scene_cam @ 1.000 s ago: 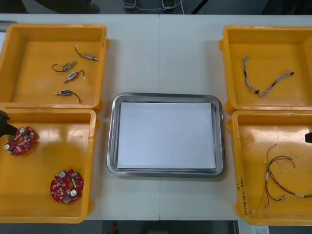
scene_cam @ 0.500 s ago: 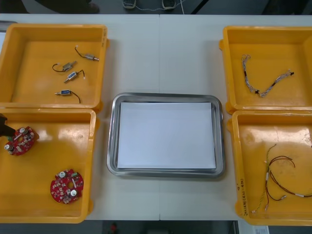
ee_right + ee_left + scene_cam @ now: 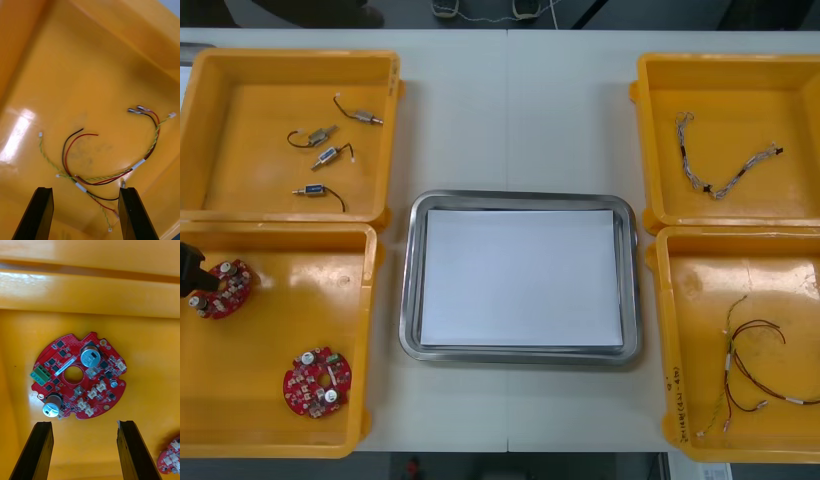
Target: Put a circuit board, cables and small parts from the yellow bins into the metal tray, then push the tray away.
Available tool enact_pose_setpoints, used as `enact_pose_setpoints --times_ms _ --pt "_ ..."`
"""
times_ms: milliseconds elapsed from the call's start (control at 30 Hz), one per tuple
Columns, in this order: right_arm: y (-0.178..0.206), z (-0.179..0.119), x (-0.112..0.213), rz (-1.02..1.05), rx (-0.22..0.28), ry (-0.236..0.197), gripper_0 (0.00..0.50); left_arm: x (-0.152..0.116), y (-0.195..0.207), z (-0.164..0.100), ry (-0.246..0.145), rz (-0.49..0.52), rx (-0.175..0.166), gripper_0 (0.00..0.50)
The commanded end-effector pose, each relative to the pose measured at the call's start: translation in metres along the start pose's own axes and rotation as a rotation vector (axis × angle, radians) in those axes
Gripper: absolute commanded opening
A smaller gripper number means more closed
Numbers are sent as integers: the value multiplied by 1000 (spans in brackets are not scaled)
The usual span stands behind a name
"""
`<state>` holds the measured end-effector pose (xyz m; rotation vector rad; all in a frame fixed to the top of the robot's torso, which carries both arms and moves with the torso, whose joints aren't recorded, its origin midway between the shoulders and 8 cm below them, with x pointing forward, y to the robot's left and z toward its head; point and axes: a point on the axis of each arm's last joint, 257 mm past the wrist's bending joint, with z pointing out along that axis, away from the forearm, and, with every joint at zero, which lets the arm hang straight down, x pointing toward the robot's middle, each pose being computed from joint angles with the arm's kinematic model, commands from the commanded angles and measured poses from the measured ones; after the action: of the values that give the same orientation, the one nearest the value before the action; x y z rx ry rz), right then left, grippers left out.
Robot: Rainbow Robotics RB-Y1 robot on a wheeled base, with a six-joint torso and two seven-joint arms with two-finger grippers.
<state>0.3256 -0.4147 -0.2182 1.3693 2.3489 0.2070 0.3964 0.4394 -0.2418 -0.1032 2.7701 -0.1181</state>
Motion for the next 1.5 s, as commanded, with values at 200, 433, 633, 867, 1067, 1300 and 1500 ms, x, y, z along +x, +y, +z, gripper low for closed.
enact_pose_setpoints --times_ms 200,433,633,867,1067,1300,1500 --pt "-29 28 27 266 59 52 500 0 24 8 -1 117 -57 500" --pt "-27 46 32 353 41 82 500 0 26 21 -9 126 -60 500" --pt "-29 65 33 385 18 80 500 -2 36 18 -14 132 -84 500" --pt "-39 79 48 407 12 84 500 0 46 19 -4 127 -98 500" --pt "-41 89 60 422 -7 91 500 1 50 21 -3 128 -103 500" --pt "-46 100 75 421 -12 93 500 8 51 32 13 129 -96 500" --pt "-56 107 79 422 -7 79 500 10 51 35 17 130 -94 500"
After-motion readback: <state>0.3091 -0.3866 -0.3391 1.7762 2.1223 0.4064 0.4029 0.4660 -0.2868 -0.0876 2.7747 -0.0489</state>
